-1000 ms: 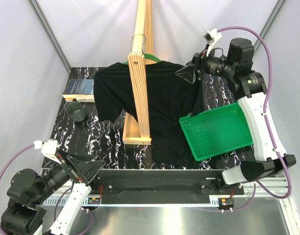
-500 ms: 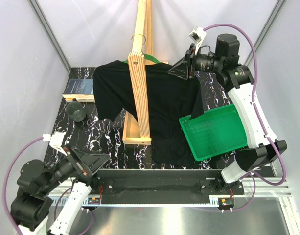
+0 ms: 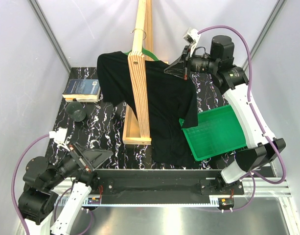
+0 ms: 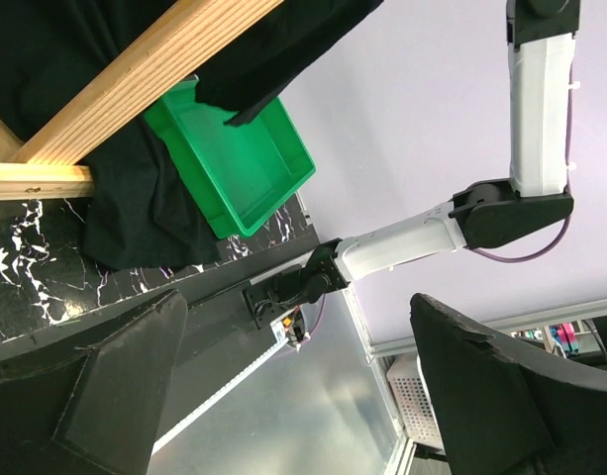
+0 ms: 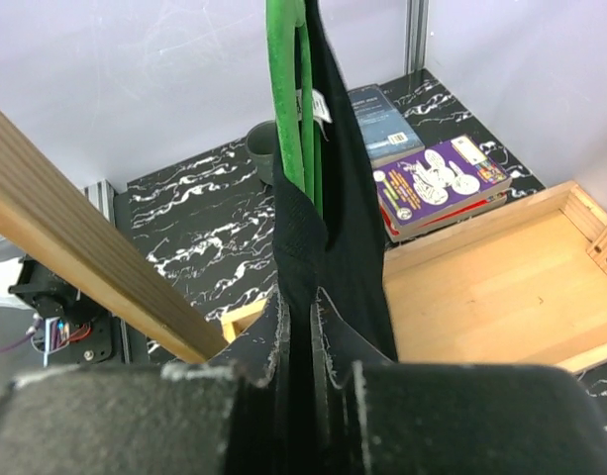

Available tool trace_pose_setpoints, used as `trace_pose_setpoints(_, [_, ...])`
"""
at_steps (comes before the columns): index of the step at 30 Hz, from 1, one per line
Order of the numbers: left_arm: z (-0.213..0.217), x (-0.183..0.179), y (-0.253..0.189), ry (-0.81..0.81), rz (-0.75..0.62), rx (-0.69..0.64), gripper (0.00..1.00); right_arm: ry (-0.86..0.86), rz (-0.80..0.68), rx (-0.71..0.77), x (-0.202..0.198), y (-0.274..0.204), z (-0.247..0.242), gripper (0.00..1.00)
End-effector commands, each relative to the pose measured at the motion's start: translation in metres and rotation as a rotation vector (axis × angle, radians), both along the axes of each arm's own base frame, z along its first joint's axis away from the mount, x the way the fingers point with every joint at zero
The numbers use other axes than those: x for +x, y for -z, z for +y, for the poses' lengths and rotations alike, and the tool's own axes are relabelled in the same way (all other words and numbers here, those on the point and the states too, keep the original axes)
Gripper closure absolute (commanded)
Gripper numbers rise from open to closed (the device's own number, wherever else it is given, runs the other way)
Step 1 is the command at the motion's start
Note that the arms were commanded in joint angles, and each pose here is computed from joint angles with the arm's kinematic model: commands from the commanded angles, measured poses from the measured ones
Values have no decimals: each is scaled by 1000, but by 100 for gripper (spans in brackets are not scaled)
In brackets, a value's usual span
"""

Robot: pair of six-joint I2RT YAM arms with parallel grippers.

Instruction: Remove the t-shirt from the hanger

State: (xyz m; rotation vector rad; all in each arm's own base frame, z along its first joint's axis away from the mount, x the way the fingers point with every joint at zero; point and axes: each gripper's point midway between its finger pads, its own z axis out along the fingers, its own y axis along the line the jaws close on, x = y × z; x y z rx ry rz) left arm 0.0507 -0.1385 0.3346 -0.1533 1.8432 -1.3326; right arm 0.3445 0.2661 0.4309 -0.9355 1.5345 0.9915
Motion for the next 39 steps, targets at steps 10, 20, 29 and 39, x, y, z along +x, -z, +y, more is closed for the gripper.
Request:
trace_pose_setpoints(10, [6, 15, -16, -75, -30, -27, 1, 151, -57, 292, 26, -66, 3, 100])
trace_pose_setpoints(20, [8, 18, -16, -95, -23, -29, 1, 391, 15, 566, 65, -126, -19, 100])
trace_pose_setpoints(29, [8, 16, -21, -91, -31, -29, 1, 636, 160, 723, 99, -128, -64, 100])
trace_pose_setpoints(39, [8, 15, -22, -90, -41, -25, 1, 730, 58, 824, 97, -200, -108, 100])
